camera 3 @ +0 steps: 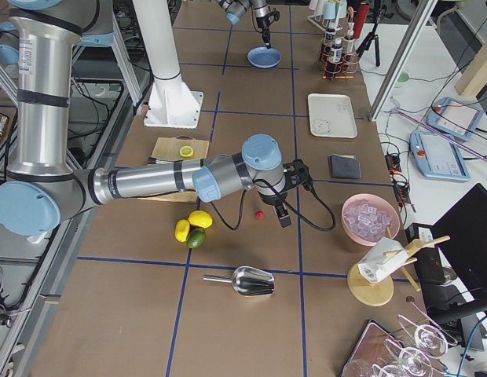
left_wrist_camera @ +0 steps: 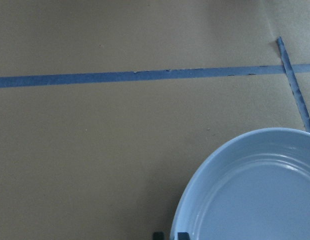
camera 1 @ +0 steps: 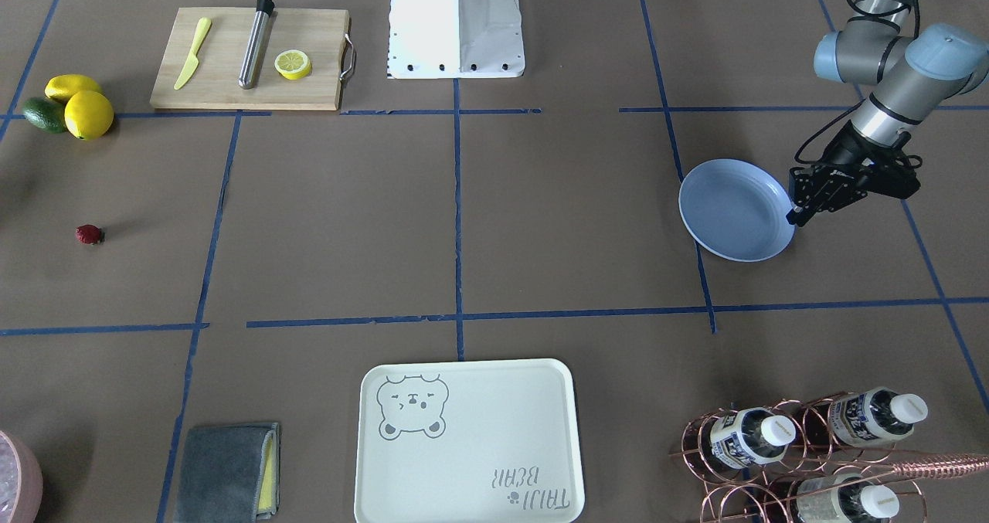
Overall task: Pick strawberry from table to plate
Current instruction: 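Lower the left gripper to the light blue plate and grasp its rim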
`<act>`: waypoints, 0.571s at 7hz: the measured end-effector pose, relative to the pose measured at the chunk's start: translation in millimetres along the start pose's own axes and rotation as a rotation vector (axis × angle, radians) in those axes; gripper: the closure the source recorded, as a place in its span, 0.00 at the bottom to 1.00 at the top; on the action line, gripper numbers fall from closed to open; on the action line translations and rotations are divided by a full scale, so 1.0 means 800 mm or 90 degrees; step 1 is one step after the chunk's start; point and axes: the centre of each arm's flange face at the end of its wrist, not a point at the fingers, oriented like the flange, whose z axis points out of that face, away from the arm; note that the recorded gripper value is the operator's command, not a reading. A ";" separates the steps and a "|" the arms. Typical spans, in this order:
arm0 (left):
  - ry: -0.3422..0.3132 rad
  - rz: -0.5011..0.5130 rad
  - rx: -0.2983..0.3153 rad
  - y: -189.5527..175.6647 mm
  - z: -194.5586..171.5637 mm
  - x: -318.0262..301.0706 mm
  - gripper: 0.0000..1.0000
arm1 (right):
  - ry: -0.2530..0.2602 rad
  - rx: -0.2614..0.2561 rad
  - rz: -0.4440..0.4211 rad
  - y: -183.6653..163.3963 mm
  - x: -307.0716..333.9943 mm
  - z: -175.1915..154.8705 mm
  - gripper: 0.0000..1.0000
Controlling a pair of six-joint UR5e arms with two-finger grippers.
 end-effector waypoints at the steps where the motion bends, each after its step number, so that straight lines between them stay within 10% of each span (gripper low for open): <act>1: 0.008 0.003 0.003 -0.004 -0.004 0.010 1.00 | 0.000 0.000 0.000 0.000 0.000 0.000 0.00; 4: 0.027 -0.025 0.007 -0.054 -0.032 0.120 1.00 | -0.001 -0.001 0.002 0.000 0.000 0.000 0.00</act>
